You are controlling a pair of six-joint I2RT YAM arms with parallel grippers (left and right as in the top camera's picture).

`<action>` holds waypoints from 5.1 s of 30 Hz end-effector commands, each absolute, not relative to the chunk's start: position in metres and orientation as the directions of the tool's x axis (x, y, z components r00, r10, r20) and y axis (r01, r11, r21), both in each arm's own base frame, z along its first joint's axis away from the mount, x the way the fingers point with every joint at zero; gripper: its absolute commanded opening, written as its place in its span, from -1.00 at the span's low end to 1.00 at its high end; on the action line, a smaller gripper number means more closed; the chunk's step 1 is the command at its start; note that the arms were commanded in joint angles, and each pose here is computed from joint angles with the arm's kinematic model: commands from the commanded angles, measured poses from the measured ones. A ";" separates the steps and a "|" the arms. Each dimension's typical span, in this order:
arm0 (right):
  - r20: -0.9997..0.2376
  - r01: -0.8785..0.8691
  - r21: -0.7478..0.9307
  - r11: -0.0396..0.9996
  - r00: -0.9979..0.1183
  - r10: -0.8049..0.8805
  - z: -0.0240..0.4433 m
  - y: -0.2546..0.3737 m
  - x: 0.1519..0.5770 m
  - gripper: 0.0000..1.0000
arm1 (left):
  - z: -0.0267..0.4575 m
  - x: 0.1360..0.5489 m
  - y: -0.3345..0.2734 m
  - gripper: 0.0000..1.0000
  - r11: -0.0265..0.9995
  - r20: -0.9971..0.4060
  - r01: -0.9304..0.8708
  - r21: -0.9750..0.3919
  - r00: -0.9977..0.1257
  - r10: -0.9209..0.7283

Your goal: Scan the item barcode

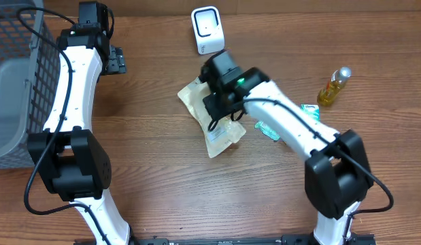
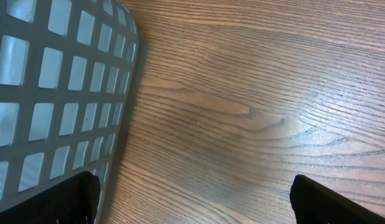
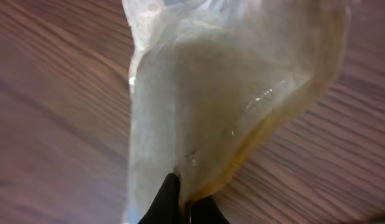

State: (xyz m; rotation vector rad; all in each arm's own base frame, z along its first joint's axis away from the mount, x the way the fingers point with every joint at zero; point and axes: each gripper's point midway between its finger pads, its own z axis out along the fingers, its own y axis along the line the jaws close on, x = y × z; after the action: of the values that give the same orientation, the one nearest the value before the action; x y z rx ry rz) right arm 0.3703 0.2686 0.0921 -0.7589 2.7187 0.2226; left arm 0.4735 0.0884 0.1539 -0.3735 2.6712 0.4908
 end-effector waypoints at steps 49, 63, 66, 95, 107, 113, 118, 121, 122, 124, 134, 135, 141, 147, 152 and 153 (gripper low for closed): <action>-0.379 -0.715 -0.074 0.695 -0.625 -0.683 0.072 0.384 0.266 -0.56 | 0.160 0.475 0.087 0.99 0.898 -0.444 -0.336 0.284 -0.876 -0.187; -0.410 -0.674 -0.041 0.737 -0.661 -0.628 0.075 0.382 0.282 0.28 | 0.160 0.475 0.087 0.99 0.898 -0.444 -0.336 0.284 -0.876 -0.187; -0.401 -0.618 -0.026 0.786 -0.713 -0.575 0.074 0.371 0.293 0.28 | 0.160 0.475 0.087 0.99 0.898 -0.444 -0.336 0.284 -0.876 -0.187; -0.140 -0.008 0.002 1.000 -0.990 -0.008 0.034 0.210 0.343 -0.11 | 0.160 0.475 0.087 0.99 0.898 -0.444 -0.336 0.284 -0.876 -0.187; 0.075 -0.069 0.377 0.924 -0.992 -0.104 0.022 0.285 0.284 -0.08 | 0.160 0.475 0.087 0.99 0.898 -0.444 -0.336 0.284 -0.876 -0.187; 0.037 -0.150 0.499 0.853 -0.980 -0.194 0.034 0.328 0.271 0.06 | 0.160 0.475 0.087 0.99 0.898 -0.445 -0.336 0.284 -0.876 -0.187; -0.038 -0.229 0.530 0.817 -0.968 -0.246 0.038 0.354 0.266 0.12 | 0.160 0.475 0.087 0.99 0.898 -0.444 -0.336 0.284 -0.876 -0.187; -0.084 -0.263 0.517 0.815 -0.962 -0.258 0.038 0.362 0.268 0.18 | 0.160 0.475 0.087 0.99 0.898 -0.444 -0.335 0.284 -0.876 -0.187; -0.089 -0.267 0.511 0.817 -0.962 -0.258 0.038 0.362 0.268 0.18 | 0.160 0.476 0.087 0.99 0.898 -0.445 -0.335 0.284 -0.876 -0.187; -0.094 -0.269 0.511 0.817 -0.961 -0.259 0.038 0.363 0.268 0.18 | 0.160 0.476 0.087 0.99 0.898 -0.445 -0.335 0.284 -0.876 -0.187; 0.013 -0.118 0.503 0.856 -0.989 -0.144 0.036 0.365 0.255 0.16 | 0.160 0.476 0.087 0.99 0.898 -0.445 -0.335 0.284 -0.876 -0.187; 0.020 -0.119 0.499 0.859 -0.989 -0.149 0.035 0.365 0.252 0.17 | 0.160 0.475 0.087 0.99 0.898 -0.444 -0.335 0.284 -0.876 -0.186; 0.028 -0.157 0.494 0.855 -0.980 -0.196 0.033 0.374 0.233 0.19 | 0.160 0.475 0.087 0.99 0.898 -0.444 -0.335 0.284 -0.876 -0.187; -0.067 -0.225 0.561 0.797 -0.972 -0.227 0.044 0.408 0.232 0.27 | 0.160 0.475 0.087 0.99 0.898 -0.444 -0.335 0.284 -0.876 -0.187; -0.246 -0.315 0.647 0.694 -0.948 -0.201 0.071 0.443 0.257 0.36 | 0.160 0.475 0.087 0.99 0.898 -0.444 -0.335 0.284 -0.876 -0.187; -0.291 -0.332 0.651 0.683 -0.940 -0.180 0.076 0.448 0.266 0.37 | 0.160 0.475 0.087 0.99 0.898 -0.444 -0.335 0.284 -0.876 -0.187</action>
State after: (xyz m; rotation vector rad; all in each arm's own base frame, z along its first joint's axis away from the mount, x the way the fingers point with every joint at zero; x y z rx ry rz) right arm 0.2513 0.4427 0.0708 -0.4365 2.7669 1.1001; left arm 0.4735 0.0884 0.1539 -0.3735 2.6712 0.4908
